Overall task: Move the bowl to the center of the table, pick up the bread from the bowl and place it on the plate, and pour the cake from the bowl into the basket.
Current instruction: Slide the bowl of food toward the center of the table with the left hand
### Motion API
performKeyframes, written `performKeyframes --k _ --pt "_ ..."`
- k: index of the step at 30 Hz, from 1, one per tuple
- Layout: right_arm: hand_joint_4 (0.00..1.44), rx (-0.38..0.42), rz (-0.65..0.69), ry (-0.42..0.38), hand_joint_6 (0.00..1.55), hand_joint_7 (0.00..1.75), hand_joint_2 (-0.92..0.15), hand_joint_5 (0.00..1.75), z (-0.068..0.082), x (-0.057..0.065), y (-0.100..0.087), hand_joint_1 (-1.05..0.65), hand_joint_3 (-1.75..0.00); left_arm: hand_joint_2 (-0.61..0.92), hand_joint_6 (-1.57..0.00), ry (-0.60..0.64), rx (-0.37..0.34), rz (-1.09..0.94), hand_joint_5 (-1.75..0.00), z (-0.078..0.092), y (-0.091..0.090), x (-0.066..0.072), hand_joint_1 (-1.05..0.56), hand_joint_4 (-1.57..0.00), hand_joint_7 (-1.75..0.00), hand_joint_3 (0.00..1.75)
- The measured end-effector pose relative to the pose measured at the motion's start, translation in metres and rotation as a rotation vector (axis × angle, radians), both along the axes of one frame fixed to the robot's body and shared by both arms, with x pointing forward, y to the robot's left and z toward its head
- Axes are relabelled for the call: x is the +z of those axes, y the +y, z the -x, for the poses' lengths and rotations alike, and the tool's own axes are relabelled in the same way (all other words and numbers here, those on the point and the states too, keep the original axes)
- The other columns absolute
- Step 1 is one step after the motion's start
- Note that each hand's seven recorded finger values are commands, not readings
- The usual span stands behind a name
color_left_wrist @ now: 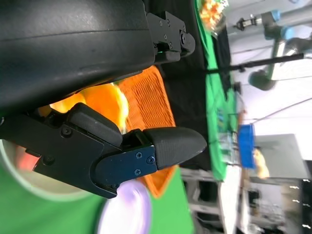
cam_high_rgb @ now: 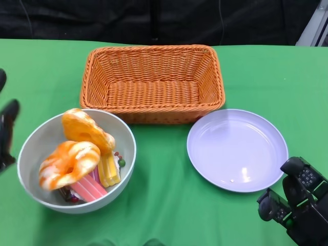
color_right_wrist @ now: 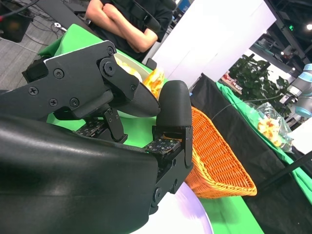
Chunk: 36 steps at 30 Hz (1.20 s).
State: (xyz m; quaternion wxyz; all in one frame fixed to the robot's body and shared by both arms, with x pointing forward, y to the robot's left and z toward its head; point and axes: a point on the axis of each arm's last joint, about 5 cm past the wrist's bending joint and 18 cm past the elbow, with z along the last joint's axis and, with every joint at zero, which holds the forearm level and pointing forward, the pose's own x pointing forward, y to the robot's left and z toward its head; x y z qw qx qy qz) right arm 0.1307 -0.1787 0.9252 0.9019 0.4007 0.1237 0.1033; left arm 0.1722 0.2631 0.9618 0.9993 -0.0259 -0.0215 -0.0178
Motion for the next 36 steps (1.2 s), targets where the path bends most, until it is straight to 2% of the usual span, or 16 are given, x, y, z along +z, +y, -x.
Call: performKeyframes --k 6,15,20,25,36 --pt "0.78 0.004 0.0 -0.003 0.6 1.75 -0.86 1.75 -0.001 0.0 0.001 -0.16 -0.77 0.92 0.0 0.091 0.04 -0.076 0.0 -0.02 0.01 -0.005 -0.97 0.0 0.0 0.84" --pt "0.78 0.001 -0.001 0.002 0.61 1.75 -0.84 1.75 -0.002 -0.002 0.001 -0.15 -0.78 0.92 0.0 0.271 0.028 -0.083 0.0 -0.049 0.007 -0.022 -0.99 0.0 0.0 0.81" --pt "0.78 0.001 -0.001 0.002 0.61 1.75 -0.83 1.75 -0.003 -0.002 0.002 -0.15 -0.8 0.92 0.0 0.404 -0.009 -0.081 0.0 -0.058 0.004 -0.034 -1.01 0.0 0.0 0.84" --pt "0.78 0.004 -0.004 -0.002 0.61 1.75 -0.82 1.75 -0.004 -0.002 0.002 -0.15 -0.8 0.92 0.0 0.484 -0.04 -0.074 0.0 -0.068 0.001 -0.035 -1.01 0.0 0.0 0.83" --pt "0.78 0.009 -0.009 -0.025 0.6 1.75 -0.82 1.75 -0.005 -0.002 0.003 -0.16 -0.82 0.92 -0.03 0.717 -0.012 -0.064 0.0 -0.086 0.002 -0.042 -1.02 0.0 -0.01 0.83"
